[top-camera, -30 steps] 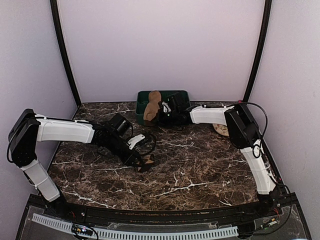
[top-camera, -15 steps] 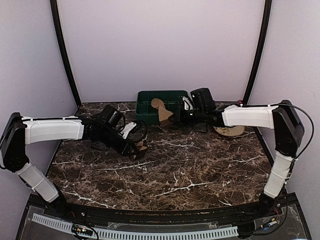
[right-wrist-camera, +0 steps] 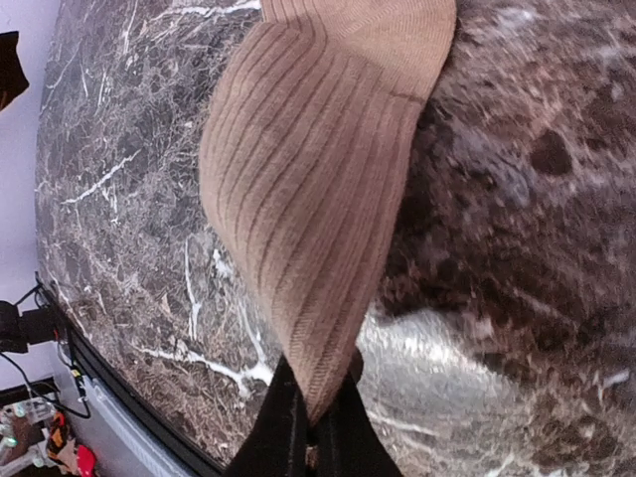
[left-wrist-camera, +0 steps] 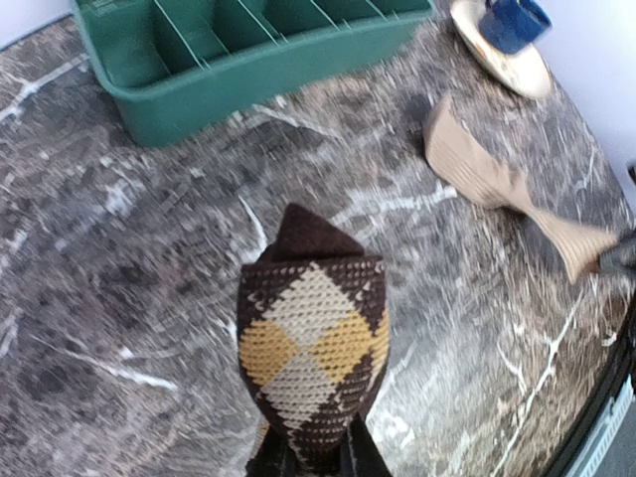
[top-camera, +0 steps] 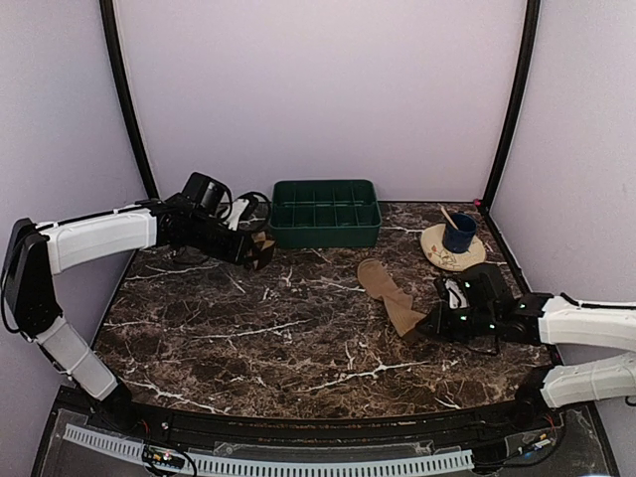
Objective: Roll the socks
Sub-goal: Put down the sock at the center of the board, then place the sock in the storage box.
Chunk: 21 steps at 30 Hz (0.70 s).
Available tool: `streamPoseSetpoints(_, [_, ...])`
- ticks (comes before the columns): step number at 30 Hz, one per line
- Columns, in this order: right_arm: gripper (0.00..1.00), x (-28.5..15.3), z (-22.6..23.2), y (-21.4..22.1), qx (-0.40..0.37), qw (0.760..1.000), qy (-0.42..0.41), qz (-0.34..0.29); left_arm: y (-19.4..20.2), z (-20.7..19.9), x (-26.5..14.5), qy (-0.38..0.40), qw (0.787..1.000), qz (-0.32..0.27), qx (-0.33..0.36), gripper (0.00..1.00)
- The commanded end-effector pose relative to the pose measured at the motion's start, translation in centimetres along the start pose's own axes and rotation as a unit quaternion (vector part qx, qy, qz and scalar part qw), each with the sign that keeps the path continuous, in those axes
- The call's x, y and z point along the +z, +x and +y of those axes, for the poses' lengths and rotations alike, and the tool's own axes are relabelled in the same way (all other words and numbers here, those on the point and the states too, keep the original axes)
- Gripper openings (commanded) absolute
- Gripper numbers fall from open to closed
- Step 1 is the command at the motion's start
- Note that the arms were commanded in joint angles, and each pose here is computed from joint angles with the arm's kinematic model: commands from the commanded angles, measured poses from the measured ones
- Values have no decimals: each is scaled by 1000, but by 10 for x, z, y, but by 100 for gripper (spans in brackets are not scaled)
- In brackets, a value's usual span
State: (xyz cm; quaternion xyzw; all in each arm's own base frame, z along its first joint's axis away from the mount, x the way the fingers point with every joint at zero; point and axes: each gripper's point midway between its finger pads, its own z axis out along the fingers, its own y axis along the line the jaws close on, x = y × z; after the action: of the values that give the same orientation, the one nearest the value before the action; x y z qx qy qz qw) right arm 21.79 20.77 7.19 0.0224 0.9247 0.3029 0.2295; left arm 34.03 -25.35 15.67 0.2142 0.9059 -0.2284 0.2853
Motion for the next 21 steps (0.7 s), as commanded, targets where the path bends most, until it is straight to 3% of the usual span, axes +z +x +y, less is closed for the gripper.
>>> streamPoseSetpoints(1, [9, -20, -19, 13, 55, 998, 16, -19, -29, 15, 1, -22, 999, -23, -17, 0])
streamPoseSetpoints(4, [25, -24, -26, 24, 64, 998, 20, -10, -43, 23, 9, -32, 999, -26, -23, 0])
streamPoseSetpoints(10, [40, -30, -23, 26, 56, 998, 37, -3, -68, 39, 16, -53, 996, -46, -49, 0])
streamPoseSetpoints(21, [42, -49, 10, -12, -7, 997, 60, -54, -132, 48, 18, -82, 990, -93, -67, 0])
